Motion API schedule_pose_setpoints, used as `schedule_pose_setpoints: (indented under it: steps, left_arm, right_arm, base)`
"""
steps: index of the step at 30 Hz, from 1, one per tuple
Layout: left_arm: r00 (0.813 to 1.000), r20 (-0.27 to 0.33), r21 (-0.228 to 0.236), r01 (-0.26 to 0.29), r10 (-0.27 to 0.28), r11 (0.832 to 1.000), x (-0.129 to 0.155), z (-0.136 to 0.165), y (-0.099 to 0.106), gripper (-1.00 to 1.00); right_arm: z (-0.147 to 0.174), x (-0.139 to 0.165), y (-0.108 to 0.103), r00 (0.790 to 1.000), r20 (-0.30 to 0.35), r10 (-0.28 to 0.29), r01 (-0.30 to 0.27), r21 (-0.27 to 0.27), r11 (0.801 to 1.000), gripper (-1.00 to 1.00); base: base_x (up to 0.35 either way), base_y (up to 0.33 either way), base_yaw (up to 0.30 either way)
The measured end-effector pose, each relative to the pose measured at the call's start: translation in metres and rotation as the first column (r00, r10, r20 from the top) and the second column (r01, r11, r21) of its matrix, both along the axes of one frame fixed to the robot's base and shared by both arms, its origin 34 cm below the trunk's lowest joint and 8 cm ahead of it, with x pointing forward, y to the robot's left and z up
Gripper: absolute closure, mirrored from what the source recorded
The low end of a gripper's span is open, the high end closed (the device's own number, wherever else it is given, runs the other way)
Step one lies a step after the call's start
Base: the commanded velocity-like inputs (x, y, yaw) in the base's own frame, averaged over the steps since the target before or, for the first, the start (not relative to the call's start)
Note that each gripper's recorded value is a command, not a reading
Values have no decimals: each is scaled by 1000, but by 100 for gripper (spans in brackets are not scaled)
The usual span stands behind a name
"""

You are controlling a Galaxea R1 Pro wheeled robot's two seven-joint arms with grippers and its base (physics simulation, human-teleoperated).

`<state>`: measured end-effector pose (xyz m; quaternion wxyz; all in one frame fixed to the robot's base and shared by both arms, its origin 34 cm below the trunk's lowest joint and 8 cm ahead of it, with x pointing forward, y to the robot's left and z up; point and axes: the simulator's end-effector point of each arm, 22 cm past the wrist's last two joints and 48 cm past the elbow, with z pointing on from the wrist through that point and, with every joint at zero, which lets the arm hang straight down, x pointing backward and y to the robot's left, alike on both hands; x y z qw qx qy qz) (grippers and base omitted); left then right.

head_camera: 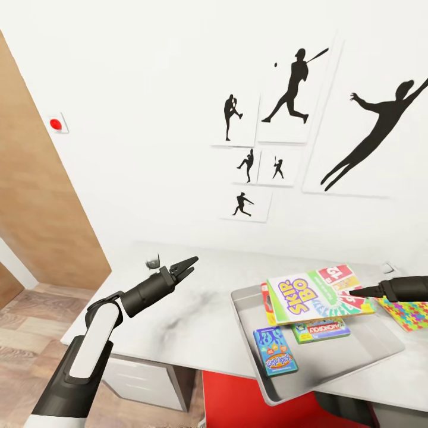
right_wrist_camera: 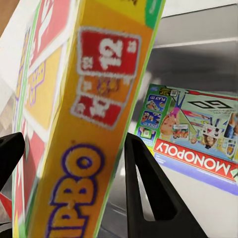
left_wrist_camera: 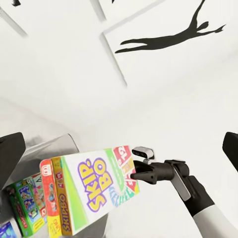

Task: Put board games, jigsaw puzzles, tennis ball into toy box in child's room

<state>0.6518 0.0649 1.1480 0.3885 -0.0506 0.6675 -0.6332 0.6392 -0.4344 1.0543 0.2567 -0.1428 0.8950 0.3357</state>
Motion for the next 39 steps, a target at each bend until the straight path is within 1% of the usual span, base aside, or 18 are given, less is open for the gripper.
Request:
schedule_pose_setpoints:
  steps: [29, 33, 37, 39]
  left_arm:
    - [999, -45, 1, -1, 1, 1000, 6, -25, 1, -100]
    - [999, -52, 0, -1, 1, 1000, 7, -28, 1, -100]
    - [998, -58, 0, -1, 1, 1000, 8, -32, 1, -100]
    - [998, -61, 0, -1, 1, 1000, 8, -33, 1, -100]
  right_arm:
    - [-26, 3, 1, 999, -43, 3, -3, -11, 1000, 100]
    - [-33, 2, -1, 998, -56, 3, -5, -27, 1000, 100]
    - [-44, 2, -5, 997, -74, -2, -3, -66, 998, 100]
    - [-47, 3, -4, 997, -77, -3, -3, -72, 997, 100]
  base:
    - [0, 0, 0]
    - [0, 0, 0]
    - [0, 0, 0]
    - [0, 0, 0]
